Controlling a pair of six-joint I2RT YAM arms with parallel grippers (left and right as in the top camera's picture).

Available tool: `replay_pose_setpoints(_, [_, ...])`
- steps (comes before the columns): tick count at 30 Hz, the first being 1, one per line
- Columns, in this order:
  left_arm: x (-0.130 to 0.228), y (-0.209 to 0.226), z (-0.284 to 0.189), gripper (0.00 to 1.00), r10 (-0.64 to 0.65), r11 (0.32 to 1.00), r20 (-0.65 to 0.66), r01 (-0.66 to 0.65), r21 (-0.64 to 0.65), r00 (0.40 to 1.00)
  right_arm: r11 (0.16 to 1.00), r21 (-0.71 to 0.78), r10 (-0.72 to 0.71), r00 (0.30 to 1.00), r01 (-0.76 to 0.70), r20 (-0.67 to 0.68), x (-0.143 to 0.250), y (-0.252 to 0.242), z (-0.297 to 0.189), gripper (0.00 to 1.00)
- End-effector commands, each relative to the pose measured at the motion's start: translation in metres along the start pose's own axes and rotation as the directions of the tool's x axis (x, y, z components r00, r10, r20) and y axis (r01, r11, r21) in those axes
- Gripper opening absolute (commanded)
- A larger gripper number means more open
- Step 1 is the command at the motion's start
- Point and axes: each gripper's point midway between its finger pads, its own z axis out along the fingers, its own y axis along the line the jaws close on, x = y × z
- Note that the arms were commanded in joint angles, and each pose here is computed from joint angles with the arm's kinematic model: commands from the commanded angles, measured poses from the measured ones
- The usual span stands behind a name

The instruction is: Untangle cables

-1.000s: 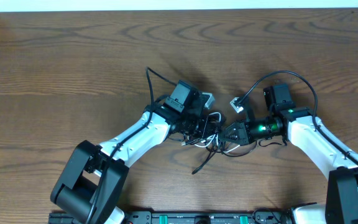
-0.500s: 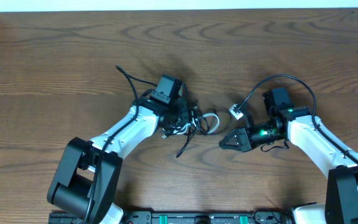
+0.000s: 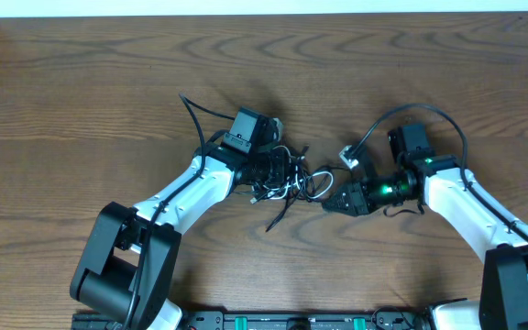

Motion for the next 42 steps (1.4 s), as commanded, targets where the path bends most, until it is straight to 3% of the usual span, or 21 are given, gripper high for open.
replay_pose_setpoints(1, [0.007, -0.008, 0.004, 0.07, -0.009, 0.999, -0.039, 0.011, 0.053, 0.999, 0.993, 0.103, -0.066, 0.998, 0.063, 0.023, -0.022, -0.002, -0.006, 0.34])
replay_pose_setpoints(7, [0.007, -0.008, 0.004, 0.08, -0.013, 0.999, -0.040, 0.015, 0.052, 0.999, 0.970, 0.182, -0.159, 0.987, 0.162, -0.030, -0.021, 0.001, 0.012, 0.32])
replay_pose_setpoints(11, [0.007, -0.008, 0.004, 0.08, -0.029, 0.998, -0.041, 0.031, 0.052, 0.999, 0.917, 0.339, -0.201, 0.977, 0.212, -0.068, -0.023, -0.011, 0.023, 0.31])
replay_pose_setpoints(17, [0.007, -0.008, 0.004, 0.07, -0.035, 0.998, -0.042, 0.038, 0.052, 0.999, 0.864, 0.402, -0.302, 0.951, 0.303, -0.067, -0.035, -0.005, 0.035, 0.28])
replay_pose_setpoints(27, [0.009, -0.011, 0.004, 0.08, -0.035, 0.997, -0.051, 0.038, 0.068, 0.998, 0.781, 0.522, -0.350, 0.932, 0.344, -0.089, -0.041, -0.011, 0.038, 0.25])
replay_pose_setpoints(30, [0.010, -0.013, 0.004, 0.08, -0.034, 0.996, -0.059, 0.039, 0.081, 0.998, 0.784, 0.533, -0.356, 0.934, 0.319, -0.037, -0.053, -0.008, 0.038, 0.24])
replay_pose_setpoints(33, [0.011, -0.014, 0.004, 0.08, -0.035, 0.996, -0.065, 0.040, 0.086, 0.997, 0.785, 0.533, -0.366, 0.930, 0.316, -0.012, -0.059, -0.006, 0.038, 0.18])
replay_pose_setpoints(37, [0.012, -0.013, 0.004, 0.08, -0.037, 0.996, -0.068, 0.042, 0.084, 0.997, 0.795, 0.531, -0.348, 0.938, 0.292, 0.005, -0.060, -0.005, 0.039, 0.03])
replay_pose_setpoints(42, [0.009, -0.014, 0.004, 0.08, -0.065, 0.994, -0.060, 0.070, 0.087, 0.996, 0.804, 0.525, -0.317, 0.948, 0.280, -0.021, -0.050, -0.007, 0.039, 0.01])
